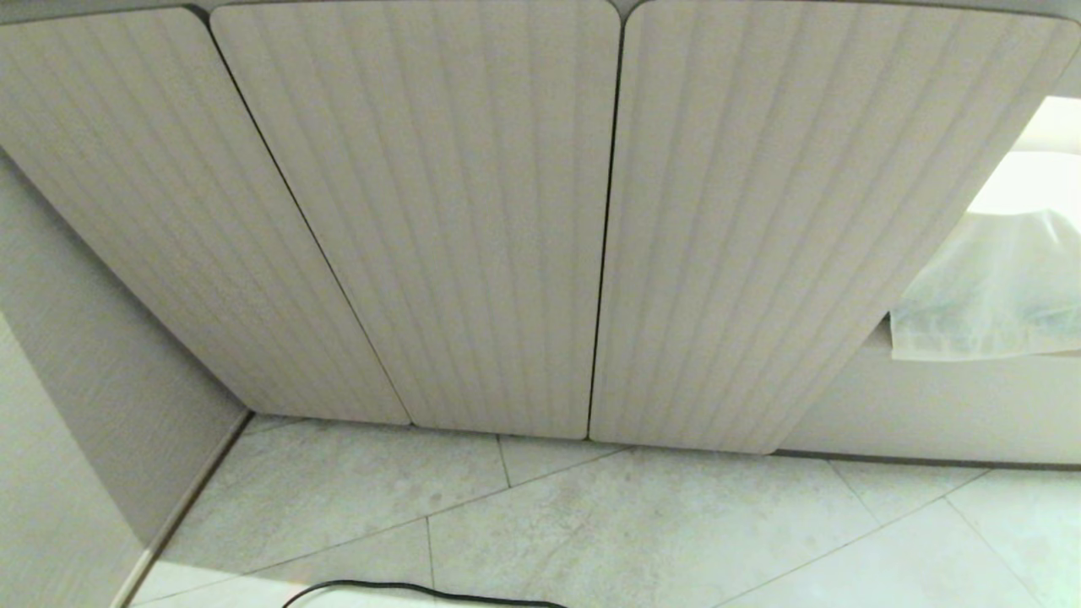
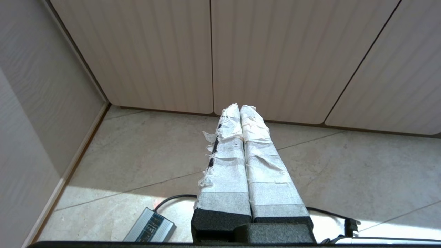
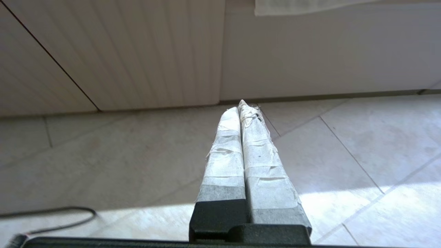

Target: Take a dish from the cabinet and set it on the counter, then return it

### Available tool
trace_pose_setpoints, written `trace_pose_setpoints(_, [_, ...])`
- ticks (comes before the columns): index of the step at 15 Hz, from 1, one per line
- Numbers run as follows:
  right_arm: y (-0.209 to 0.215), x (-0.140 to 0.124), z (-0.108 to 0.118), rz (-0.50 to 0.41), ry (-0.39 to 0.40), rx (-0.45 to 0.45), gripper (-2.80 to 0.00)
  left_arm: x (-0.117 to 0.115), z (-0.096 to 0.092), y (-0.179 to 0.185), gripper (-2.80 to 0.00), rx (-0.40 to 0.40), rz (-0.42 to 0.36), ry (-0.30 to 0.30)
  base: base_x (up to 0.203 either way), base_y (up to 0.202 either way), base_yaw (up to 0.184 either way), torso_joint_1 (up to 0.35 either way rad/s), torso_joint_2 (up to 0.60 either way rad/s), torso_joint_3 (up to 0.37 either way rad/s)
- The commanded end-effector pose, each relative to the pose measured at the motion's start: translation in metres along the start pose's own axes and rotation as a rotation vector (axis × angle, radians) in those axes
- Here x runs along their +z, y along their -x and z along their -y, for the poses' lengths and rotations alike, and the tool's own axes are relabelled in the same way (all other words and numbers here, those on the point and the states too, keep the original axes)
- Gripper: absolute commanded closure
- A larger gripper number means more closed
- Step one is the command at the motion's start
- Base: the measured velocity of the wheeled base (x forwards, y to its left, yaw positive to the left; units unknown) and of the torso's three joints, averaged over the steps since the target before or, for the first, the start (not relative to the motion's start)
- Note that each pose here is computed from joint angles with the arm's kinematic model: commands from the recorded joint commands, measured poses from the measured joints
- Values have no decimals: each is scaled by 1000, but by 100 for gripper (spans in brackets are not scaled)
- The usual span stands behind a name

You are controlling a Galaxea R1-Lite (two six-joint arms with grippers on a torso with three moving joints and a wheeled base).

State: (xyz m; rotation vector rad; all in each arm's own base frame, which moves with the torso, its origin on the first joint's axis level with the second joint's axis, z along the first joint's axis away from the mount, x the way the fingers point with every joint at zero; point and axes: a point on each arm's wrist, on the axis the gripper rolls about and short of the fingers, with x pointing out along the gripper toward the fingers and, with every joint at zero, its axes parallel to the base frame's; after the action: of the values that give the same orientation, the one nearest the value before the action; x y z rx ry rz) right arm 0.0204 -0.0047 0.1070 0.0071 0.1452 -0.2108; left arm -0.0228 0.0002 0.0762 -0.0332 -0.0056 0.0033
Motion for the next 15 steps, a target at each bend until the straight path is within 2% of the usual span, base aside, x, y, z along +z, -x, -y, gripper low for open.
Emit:
trace_pose_setpoints(1, [6,-5,2,12,13,-8,0,0,0,0,0,1,2,1,0,0,0,0,0,0])
trace_pose_setpoints(5, [15,-13,4,27,49,9,0,0,0,0,0,0,1,1,0,0,0,0,0,0])
trace_pose_setpoints(9, [26,-21,4,98,55,122,0,0,0,0,0,1,1,1,0,0,0,0,0,0])
trace_pose_setpoints(12, [31,-28,4,106,56,166,0,0,0,0,0,1,2,1,0,0,0,0,0,0])
trace_pose_setpoints(15, [37,-36,5,148,48,171,0,0,0,0,0,0,1,1,0,0,0,0,0,0])
